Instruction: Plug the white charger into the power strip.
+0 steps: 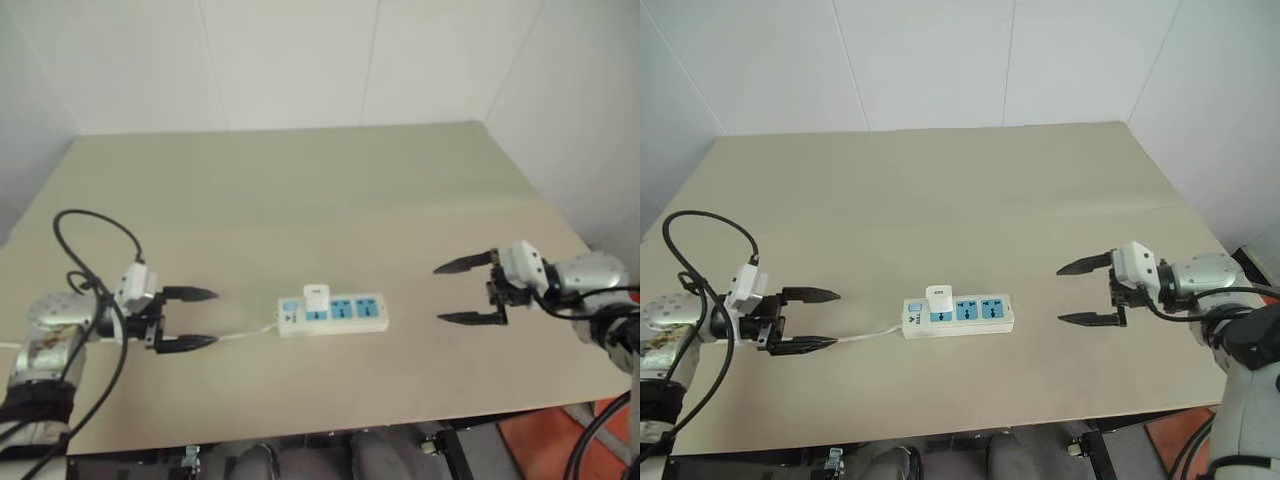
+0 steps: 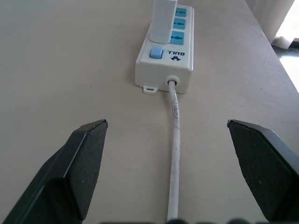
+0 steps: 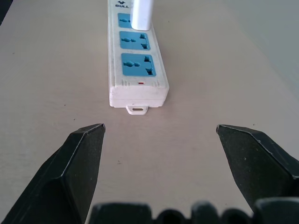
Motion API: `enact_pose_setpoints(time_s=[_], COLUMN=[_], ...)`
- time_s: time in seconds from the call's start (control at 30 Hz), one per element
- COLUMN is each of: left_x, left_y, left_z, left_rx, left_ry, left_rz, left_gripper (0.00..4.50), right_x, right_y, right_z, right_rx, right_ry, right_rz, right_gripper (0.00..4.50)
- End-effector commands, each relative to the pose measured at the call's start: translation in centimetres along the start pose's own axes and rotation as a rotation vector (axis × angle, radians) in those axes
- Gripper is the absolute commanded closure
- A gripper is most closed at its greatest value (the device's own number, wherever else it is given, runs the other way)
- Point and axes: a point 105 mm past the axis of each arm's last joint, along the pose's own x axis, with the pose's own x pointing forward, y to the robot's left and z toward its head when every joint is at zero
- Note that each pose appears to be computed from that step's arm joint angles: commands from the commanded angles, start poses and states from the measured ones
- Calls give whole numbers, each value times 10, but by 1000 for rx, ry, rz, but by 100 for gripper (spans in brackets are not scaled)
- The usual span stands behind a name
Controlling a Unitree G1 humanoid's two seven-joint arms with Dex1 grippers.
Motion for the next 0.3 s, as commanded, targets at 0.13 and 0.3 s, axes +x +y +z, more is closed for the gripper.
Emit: enact_pose_setpoints(time_s=[0.13,0.3], left_x=[0,13], left_y=[7,8], left_z=[5,11], left_rx=[25,7], left_ry=[9,-24], left_rz=[-9,-48], left_gripper=[2,2], right_x=[5,2], right_y=[12,22], right_z=[-7,-18], right_rx=[-14,11], right_ry=[-14,2], right_rz=[-3,-47], right_gripper=[0,0])
